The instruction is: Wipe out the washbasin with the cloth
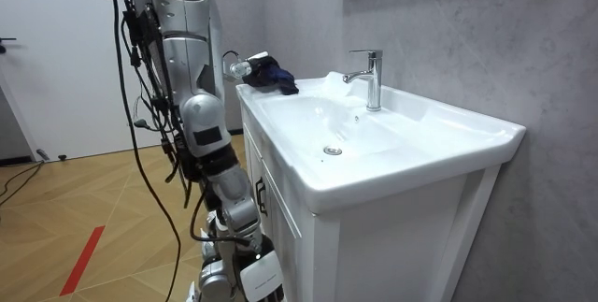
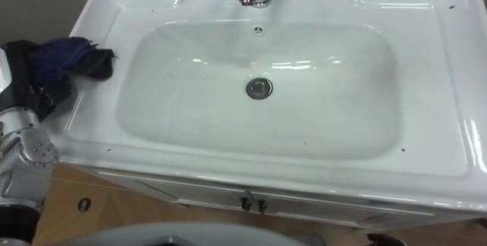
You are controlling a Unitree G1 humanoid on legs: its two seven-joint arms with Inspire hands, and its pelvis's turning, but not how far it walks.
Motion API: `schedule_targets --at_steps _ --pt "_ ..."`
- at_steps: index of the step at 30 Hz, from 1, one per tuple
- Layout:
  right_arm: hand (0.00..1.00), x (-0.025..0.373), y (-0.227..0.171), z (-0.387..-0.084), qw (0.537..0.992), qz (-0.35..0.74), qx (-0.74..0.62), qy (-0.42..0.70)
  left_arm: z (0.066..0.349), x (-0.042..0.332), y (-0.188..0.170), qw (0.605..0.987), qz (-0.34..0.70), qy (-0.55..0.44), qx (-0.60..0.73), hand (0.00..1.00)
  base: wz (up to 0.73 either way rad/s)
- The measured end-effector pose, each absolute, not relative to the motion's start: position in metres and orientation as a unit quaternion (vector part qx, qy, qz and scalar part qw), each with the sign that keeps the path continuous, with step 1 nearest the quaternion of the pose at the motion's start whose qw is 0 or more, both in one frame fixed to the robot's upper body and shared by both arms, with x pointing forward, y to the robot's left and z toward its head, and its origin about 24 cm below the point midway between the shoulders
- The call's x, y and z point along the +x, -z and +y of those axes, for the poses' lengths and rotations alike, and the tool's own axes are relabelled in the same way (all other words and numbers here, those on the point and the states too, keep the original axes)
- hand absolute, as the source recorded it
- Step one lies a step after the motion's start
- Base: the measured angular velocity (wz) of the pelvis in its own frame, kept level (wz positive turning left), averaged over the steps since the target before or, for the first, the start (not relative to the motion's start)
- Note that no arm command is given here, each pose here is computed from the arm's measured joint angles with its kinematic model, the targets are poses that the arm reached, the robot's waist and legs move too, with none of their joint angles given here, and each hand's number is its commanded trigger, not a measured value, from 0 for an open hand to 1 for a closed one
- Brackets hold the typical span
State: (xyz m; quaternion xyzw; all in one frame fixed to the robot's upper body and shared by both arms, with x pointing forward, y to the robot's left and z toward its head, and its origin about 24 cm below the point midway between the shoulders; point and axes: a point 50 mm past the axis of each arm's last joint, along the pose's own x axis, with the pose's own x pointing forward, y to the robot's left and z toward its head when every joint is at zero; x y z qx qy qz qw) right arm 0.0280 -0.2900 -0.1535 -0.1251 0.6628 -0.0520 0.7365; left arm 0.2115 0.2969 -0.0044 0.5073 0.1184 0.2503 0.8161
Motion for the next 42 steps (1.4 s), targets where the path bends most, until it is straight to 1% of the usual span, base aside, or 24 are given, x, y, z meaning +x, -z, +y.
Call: schedule_targets --at_steps 20,26,41,42 --pt "0.00 0.031 0.153 -0.290 0.739 0.659 -0.126 0.052 0.296 0.212 0.004 0.816 0.118 -0.242 0.512 1.00 0.00" --pt "0.00 0.029 0.153 -0.290 0.739 0.659 -0.130 0.055 0.294 0.213 0.004 0.809 0.112 -0.234 0.528 1.00 0.00" --pt "0.00 0.031 0.153 -0.290 0.741 0.655 -0.137 0.051 0.284 0.215 0.011 0.817 0.123 -0.195 0.528 1.00 -0.02" --pt "0.00 0.033 0.152 -0.290 0.743 0.653 -0.138 0.051 0.283 0.215 0.012 0.818 0.126 -0.191 0.528 0.74 0.00"
